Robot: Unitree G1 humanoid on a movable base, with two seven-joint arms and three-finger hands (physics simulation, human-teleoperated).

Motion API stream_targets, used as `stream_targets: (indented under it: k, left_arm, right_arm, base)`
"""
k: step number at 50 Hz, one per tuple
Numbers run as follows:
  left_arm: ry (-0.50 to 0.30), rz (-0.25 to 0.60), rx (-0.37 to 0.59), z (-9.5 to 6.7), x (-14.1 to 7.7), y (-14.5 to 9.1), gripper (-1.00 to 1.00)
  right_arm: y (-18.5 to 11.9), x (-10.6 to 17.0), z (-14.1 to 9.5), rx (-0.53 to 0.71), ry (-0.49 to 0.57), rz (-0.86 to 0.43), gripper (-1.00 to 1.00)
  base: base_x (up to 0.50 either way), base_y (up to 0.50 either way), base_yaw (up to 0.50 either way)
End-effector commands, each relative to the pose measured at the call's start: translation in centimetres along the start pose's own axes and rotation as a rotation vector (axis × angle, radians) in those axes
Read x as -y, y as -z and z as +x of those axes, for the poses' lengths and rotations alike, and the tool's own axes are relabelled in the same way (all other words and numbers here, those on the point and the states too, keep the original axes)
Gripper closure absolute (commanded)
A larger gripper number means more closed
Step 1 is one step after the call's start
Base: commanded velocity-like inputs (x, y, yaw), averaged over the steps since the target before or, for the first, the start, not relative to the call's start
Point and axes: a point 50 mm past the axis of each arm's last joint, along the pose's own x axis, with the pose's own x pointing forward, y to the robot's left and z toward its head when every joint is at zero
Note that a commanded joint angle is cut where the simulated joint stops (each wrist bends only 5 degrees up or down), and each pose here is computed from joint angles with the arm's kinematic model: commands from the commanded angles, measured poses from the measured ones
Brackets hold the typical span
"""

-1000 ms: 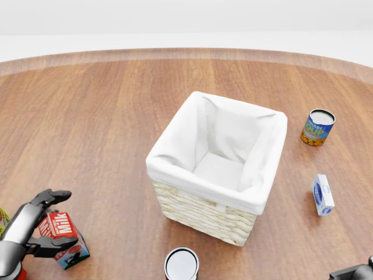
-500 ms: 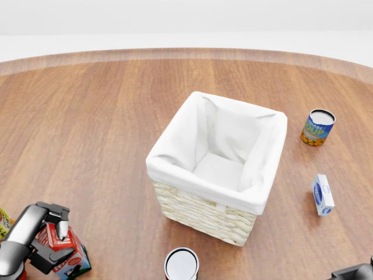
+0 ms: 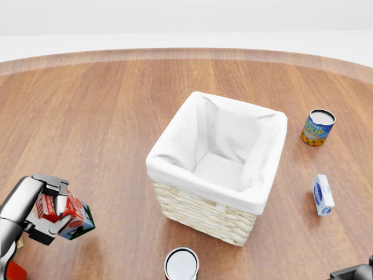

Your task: Pick the milk and place it in the basket.

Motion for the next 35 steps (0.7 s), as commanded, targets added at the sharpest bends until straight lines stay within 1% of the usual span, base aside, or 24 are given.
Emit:
stream_targets:
  k: [1, 12, 15, 20, 24, 35]
  left_arm:
    - [-0.060, 0.015, 0.155, -0.3, -2.8, -4.0, 1.00]
    - [-0.080, 0.030, 0.178, -0.5, -4.5, -5.5, 1.00]
    - [-0.093, 0.037, 0.188, -0.7, -5.3, -6.2, 1.00]
    - [-0.116, 0.026, 0.203, -0.8, -6.9, -7.4, 1.00]
    - [-0.133, 0.034, 0.237, -1.1, -7.7, -8.5, 1.00]
    - [-0.139, 0.063, 0.292, -1.5, -8.3, -10.0, 1.00]
  right_arm:
    - [0.0, 0.0, 0.0, 0.000, 0.000, -0.002, -1.00]
    - [0.0, -0.1, 0.0, -0.001, -0.002, -0.004, -1.00]
    - [0.0, -0.1, 0.0, -0.002, -0.002, 0.000, -1.00]
    - [0.1, -0.1, 0.0, -0.003, -0.002, 0.000, -1.00]
    - [0.1, -0.1, 0.0, -0.001, -0.003, -0.002, -1.00]
    - [0.1, -0.1, 0.0, -0.004, -0.003, 0.000, -1.00]
  base:
    - [0.00, 0.00, 0.00]
    - [0.00, 0.00, 0.00]
    - [0.00, 0.00, 0.00]
    - [0.00, 0.00, 0.00]
    - [0.00, 0.00, 0.00]
    - [0.00, 0.00, 0.00]
